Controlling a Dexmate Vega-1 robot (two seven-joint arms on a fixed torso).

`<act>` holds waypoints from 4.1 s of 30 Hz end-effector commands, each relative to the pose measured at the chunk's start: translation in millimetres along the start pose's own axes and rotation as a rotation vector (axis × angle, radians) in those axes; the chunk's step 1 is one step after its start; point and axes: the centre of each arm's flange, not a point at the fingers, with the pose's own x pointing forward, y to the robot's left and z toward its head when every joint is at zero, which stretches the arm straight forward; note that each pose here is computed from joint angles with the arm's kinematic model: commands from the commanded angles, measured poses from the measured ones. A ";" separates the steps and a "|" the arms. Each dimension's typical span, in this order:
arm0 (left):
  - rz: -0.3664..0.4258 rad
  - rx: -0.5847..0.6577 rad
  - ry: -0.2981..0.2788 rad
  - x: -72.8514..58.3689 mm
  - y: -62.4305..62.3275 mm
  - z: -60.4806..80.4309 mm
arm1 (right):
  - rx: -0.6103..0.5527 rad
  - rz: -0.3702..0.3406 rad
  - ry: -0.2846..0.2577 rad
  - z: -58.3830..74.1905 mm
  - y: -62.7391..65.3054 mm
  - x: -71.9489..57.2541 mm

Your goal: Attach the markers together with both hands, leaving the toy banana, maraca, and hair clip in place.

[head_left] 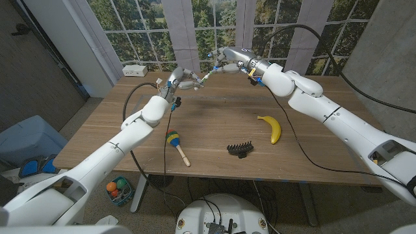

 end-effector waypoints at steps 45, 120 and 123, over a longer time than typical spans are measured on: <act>-0.004 -0.037 -0.017 -9.7 -0.5 1.1 | 0.019 0.084 -0.021 17.6 1.2 2.4; 0.017 -0.468 0.026 -8.2 -27.6 -5.7 | 0.571 -0.079 0.036 -15.4 31.0 -72.7; 0.004 -0.472 0.021 -6.7 -30.1 -3.8 | 0.548 -0.099 0.040 -12.0 34.4 -76.3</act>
